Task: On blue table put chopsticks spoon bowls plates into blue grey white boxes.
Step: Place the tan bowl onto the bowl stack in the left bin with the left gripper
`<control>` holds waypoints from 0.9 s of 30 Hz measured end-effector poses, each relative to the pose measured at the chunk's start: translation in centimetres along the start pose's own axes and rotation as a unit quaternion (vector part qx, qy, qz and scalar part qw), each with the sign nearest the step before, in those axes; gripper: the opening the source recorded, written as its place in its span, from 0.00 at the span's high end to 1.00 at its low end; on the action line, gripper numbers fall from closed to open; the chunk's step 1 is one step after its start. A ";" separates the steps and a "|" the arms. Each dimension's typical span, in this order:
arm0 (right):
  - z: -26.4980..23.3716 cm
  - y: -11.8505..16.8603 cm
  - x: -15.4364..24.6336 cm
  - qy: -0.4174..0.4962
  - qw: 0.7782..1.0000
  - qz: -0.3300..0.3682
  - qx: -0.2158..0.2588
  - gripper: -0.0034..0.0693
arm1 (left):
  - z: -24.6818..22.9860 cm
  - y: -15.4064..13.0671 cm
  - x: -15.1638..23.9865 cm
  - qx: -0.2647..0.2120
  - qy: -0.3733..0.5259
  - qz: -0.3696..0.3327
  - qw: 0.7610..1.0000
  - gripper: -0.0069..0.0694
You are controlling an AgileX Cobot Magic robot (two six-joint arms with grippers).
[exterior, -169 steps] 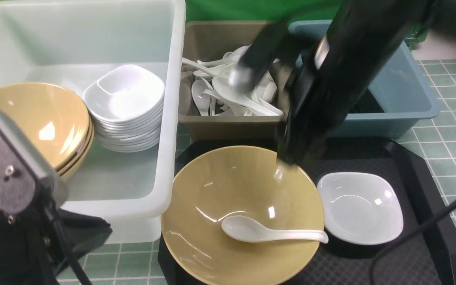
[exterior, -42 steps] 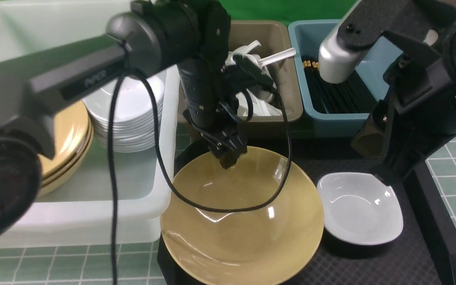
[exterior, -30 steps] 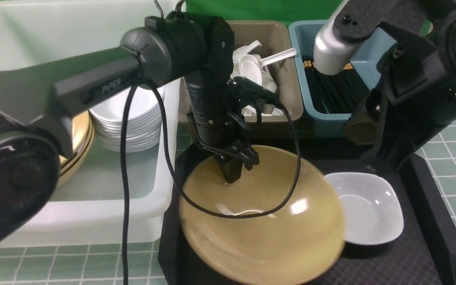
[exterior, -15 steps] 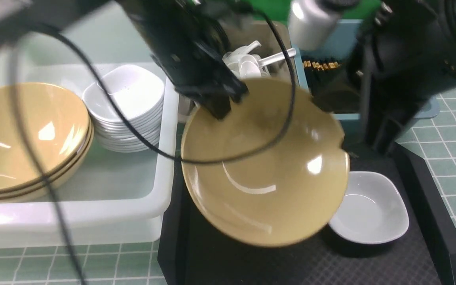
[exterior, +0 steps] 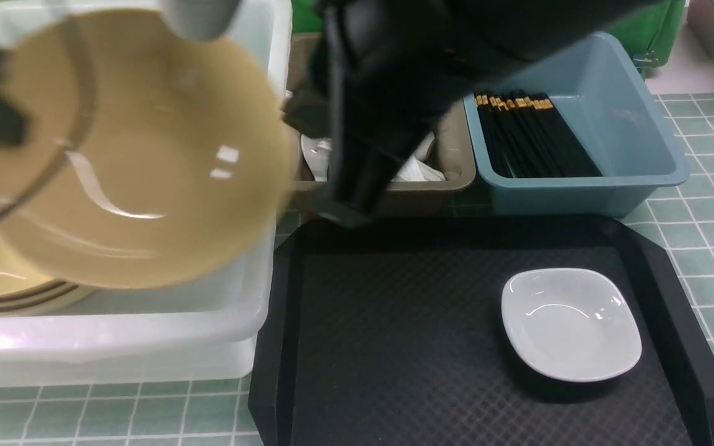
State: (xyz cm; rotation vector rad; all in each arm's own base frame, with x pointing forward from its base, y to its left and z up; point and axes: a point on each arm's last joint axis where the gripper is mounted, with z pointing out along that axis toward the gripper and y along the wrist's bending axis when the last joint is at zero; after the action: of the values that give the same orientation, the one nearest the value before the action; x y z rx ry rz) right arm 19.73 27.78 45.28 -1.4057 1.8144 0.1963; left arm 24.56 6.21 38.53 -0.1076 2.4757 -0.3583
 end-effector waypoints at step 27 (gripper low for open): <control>2.4 0.3 -0.1 0.019 1.000 -0.019 -0.015 0.90 | 8.1 12.4 1.7 -0.100 0.033 -0.174 0.979 0.62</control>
State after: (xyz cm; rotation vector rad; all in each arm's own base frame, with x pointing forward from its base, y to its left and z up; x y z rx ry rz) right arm 20.64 29.34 43.68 -1.4731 1.8200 0.1776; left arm 28.19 15.95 27.87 -0.6268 2.5519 -0.2594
